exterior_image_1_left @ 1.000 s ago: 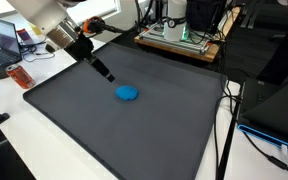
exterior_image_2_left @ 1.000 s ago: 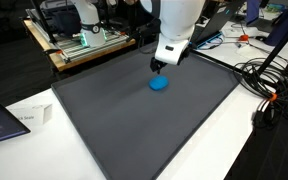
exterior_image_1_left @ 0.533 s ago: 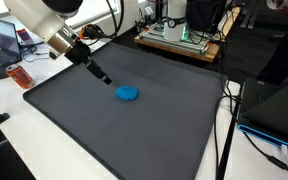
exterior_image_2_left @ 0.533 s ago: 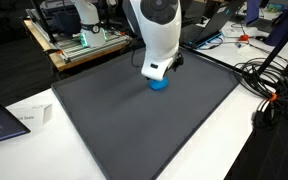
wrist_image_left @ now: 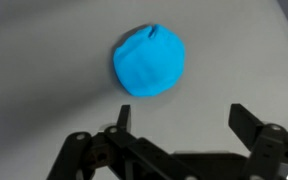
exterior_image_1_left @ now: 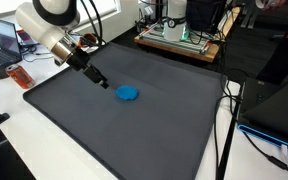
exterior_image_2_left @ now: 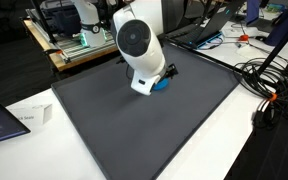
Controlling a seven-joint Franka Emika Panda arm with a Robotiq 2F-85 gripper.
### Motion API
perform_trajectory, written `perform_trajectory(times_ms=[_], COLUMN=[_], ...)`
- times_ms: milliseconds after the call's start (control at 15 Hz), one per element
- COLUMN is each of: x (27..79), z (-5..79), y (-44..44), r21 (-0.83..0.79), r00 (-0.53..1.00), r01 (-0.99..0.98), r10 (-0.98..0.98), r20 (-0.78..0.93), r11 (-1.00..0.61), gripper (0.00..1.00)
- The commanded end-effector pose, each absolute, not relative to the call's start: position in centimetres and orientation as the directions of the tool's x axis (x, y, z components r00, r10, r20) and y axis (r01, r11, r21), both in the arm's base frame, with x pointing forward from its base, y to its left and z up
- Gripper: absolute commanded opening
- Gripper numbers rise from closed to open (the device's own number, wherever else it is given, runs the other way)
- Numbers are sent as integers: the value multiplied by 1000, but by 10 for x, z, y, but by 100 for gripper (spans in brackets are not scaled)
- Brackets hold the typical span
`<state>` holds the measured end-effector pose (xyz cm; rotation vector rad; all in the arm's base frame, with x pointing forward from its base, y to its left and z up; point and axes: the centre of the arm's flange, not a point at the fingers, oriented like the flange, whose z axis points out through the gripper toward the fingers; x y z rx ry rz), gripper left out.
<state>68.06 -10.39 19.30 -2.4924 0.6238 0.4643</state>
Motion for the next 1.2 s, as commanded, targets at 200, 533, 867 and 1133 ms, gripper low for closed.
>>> perform_trajectory(times_ms=[200, 533, 867, 1133], x=[674, 659, 640, 618], z=[166, 159, 151, 152], y=[-133, -150, -166, -175], r21=[-506, -570, -619, -633], r00=[842, 874, 902, 925], r01=[-528, -485, -426, -363], r10=[-345, -347, -359, -344], r20=[-414, -339, -239, -159], r11=[-682, -663, -660, -684], gripper=[100, 100, 100, 100])
